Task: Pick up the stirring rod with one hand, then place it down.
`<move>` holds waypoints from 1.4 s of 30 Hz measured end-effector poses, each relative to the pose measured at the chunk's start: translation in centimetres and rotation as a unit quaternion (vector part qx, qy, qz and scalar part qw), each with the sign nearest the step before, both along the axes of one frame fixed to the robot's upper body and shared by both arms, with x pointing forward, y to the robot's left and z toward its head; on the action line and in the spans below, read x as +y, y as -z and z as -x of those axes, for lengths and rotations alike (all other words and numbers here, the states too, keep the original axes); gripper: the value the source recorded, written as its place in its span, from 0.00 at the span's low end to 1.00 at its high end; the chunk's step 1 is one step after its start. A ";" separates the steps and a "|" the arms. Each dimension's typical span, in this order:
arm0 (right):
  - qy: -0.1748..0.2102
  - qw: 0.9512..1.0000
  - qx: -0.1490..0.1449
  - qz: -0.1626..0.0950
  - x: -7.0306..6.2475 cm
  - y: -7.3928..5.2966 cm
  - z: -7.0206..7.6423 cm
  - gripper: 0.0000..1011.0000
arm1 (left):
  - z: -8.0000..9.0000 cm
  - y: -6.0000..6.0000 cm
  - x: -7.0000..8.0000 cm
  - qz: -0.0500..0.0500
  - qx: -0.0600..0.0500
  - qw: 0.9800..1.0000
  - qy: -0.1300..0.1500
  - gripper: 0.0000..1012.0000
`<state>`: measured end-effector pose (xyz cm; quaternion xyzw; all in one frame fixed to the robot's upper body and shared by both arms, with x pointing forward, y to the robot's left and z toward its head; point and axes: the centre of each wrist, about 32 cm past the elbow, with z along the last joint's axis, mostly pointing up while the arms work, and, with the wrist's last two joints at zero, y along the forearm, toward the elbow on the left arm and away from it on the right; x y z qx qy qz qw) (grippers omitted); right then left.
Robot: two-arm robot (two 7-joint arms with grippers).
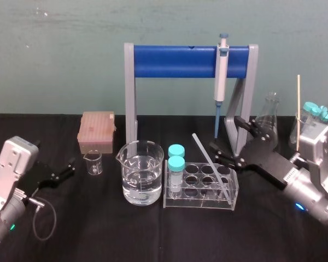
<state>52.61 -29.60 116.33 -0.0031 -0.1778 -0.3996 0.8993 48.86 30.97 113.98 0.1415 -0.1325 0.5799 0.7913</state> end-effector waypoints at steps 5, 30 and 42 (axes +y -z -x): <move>-0.021 0.999 0.025 -0.008 0.2 -0.2 -1.5 0.99 | 0.0 0.0 0.0 0.000 0.000 1.000 0.000 0.99; -0.070 0.984 0.162 -0.013 1.2 0.5 -3.5 0.99 | 0.0 0.0 0.0 0.000 0.000 1.000 0.000 0.99; -0.067 0.985 0.161 -0.012 1.1 0.4 -3.6 0.99 | 0.0 0.0 0.0 0.000 0.000 1.000 0.000 0.99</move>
